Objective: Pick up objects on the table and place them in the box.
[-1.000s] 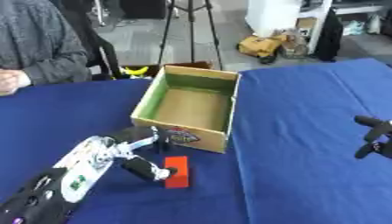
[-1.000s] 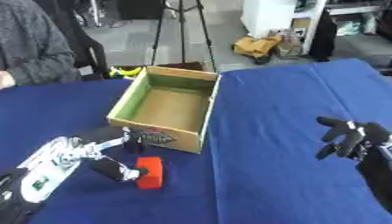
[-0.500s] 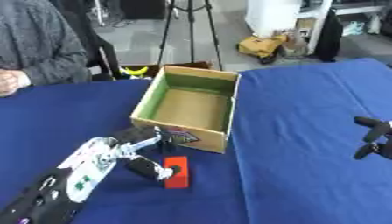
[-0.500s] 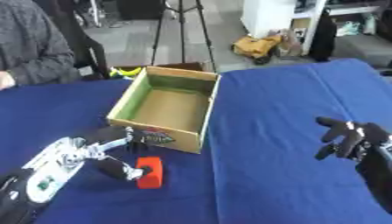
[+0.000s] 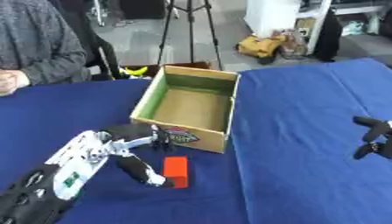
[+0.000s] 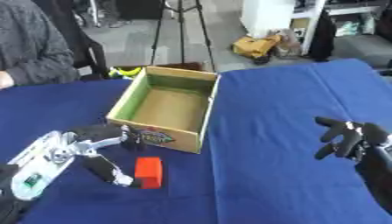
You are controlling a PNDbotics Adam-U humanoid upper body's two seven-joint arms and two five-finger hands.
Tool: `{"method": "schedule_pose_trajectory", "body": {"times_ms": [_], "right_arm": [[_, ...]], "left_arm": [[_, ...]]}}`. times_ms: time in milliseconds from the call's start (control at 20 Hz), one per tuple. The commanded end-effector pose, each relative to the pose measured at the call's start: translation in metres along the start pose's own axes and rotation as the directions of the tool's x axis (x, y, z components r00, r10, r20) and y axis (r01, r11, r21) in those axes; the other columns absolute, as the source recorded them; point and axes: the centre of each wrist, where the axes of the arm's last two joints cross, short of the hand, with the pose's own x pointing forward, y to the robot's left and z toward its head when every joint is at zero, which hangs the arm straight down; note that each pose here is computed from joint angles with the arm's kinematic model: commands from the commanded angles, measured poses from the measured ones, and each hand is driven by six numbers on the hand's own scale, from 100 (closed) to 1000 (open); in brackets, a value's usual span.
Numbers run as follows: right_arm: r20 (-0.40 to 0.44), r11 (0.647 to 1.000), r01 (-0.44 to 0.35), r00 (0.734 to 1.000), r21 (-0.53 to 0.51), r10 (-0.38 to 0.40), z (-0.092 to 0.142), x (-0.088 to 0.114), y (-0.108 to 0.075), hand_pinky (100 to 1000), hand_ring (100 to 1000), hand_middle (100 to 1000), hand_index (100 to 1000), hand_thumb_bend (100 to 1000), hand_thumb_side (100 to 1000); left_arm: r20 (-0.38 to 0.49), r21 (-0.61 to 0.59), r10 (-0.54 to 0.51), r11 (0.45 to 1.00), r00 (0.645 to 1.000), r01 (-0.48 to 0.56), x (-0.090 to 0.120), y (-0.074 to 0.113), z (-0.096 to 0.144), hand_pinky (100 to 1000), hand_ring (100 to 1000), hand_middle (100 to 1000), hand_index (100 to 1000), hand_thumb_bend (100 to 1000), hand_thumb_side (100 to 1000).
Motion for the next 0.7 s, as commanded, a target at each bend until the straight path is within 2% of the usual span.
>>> {"method": "schedule_pose_trajectory", "body": {"times_ms": [50, 700], "right_arm": [[0.022, 0.999, -0.027, 0.999, 0.017, 0.027, -0.003, 0.009, -0.005, 529, 915, 556, 452, 100, 824], [0.020, 1.000, -0.026, 0.999, 0.018, 0.026, -0.003, 0.009, -0.004, 529, 915, 556, 451, 100, 827]], "left_arm": [[-0.004, 0.001, -0.027, 1.000, 1.000, 0.027, 0.000, 0.008, 0.004, 640, 623, 618, 776, 655, 612], [-0.049, -0.020, -0.035, 0.999, 0.998, 0.034, -0.005, -0.016, -0.011, 644, 597, 620, 774, 618, 551]]}}
